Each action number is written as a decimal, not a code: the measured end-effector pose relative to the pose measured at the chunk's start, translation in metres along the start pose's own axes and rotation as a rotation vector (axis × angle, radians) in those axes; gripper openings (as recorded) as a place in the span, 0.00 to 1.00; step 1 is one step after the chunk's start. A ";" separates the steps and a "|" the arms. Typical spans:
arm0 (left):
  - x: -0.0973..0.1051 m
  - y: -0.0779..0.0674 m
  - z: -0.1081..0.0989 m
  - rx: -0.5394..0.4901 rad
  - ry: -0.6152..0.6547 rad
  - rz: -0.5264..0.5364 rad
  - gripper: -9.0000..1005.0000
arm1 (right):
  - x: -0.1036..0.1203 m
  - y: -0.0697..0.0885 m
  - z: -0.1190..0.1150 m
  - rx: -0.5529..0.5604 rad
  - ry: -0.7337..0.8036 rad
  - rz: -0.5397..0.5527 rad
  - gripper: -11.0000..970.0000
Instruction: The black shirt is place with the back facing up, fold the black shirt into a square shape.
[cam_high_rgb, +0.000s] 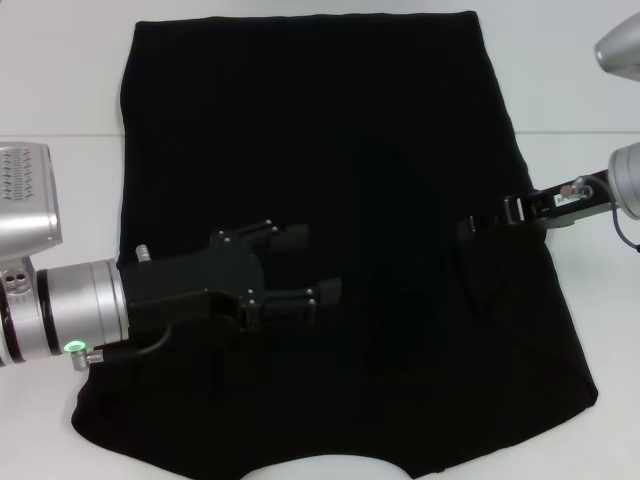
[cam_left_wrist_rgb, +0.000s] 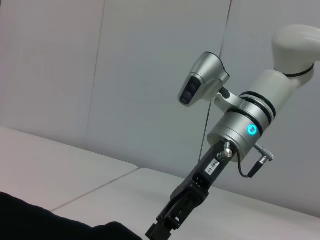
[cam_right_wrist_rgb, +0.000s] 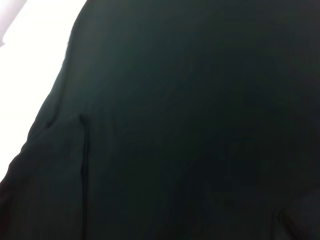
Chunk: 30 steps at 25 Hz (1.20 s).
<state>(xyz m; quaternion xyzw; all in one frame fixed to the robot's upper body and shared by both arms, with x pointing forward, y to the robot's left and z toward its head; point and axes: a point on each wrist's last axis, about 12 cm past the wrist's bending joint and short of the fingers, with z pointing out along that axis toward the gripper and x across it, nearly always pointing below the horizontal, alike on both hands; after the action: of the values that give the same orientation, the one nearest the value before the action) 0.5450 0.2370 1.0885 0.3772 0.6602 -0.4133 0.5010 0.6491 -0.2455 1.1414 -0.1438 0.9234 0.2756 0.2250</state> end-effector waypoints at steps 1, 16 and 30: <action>-0.001 0.000 0.000 0.000 -0.001 0.001 0.86 | 0.001 -0.002 -0.001 0.002 -0.003 0.011 0.32; -0.003 0.002 -0.001 -0.003 -0.001 0.011 0.86 | 0.031 -0.033 0.002 0.051 0.007 0.159 0.77; -0.003 0.004 -0.011 -0.026 -0.014 0.008 0.86 | 0.032 -0.024 0.033 0.091 -0.041 0.164 0.76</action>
<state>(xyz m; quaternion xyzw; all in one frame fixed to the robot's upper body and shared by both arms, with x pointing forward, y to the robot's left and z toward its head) 0.5458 0.2481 1.0925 0.3703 0.6606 -0.4051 0.5122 0.6418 -0.2502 1.0904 -0.0515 0.9389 0.2535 0.2271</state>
